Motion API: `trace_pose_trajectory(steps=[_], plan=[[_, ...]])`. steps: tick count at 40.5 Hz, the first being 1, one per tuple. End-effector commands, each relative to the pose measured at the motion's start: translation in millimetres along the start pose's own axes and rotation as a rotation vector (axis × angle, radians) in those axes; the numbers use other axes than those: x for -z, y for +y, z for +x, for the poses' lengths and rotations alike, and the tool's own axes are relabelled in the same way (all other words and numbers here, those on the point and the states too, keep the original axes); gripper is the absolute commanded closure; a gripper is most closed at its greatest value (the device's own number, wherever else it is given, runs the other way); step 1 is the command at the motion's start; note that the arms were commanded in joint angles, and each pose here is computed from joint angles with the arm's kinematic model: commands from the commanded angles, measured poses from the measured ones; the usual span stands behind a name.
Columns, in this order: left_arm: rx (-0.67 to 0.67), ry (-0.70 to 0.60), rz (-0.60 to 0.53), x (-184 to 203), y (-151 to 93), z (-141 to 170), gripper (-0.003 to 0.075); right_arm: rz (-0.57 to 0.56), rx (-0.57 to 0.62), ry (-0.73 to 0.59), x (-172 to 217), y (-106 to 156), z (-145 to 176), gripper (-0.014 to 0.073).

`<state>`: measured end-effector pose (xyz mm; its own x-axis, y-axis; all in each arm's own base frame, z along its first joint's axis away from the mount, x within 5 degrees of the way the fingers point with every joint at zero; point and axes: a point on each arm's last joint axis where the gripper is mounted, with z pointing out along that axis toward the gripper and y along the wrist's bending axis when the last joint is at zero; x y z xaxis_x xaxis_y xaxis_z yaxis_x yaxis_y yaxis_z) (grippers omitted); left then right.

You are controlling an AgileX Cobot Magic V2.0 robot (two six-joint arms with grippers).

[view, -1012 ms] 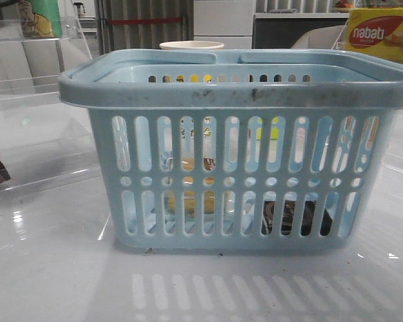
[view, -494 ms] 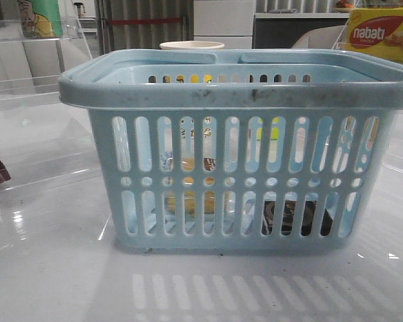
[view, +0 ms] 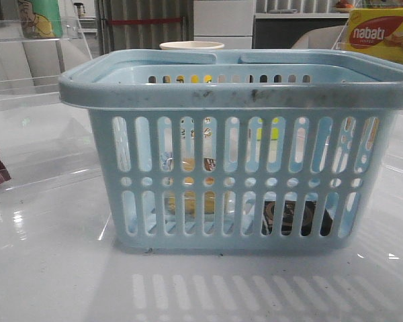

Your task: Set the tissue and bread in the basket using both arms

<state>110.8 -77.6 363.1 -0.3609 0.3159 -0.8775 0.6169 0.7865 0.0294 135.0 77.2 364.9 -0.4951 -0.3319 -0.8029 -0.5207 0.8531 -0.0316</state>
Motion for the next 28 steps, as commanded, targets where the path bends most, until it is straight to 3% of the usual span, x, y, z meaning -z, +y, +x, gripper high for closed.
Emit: trace_pose_trajectory(steps=[1, 9, 17, 20, 28], plan=[[0.012, -0.136, -0.011, 6.5, 0.4, -13.7, 0.0297, 0.010, 0.006, -0.074, 17.2, -0.6, -6.0, 0.0118], [0.012, -0.134, -0.011, 5.9, 0.5, -13.7, 0.0297, 0.010, -0.032, -0.144, 52.6, 0.4, 10.8, 0.0118], [0.013, -0.132, -0.010, 5.9, 0.4, -13.6, 0.0311, 0.010, -0.032, -0.149, 59.2, 1.2, 28.3, 0.0130], [0.013, -0.130, -0.010, 5.9, 0.4, -13.4, 0.0372, 0.010, -0.032, -0.138, 56.9, 1.3, 30.7, 0.0199], [0.014, -0.120, -0.008, 5.1, 0.2, -11.9, 0.0595, 0.010, -0.032, -0.127, 55.8, 1.4, 32.3, 0.0483]])
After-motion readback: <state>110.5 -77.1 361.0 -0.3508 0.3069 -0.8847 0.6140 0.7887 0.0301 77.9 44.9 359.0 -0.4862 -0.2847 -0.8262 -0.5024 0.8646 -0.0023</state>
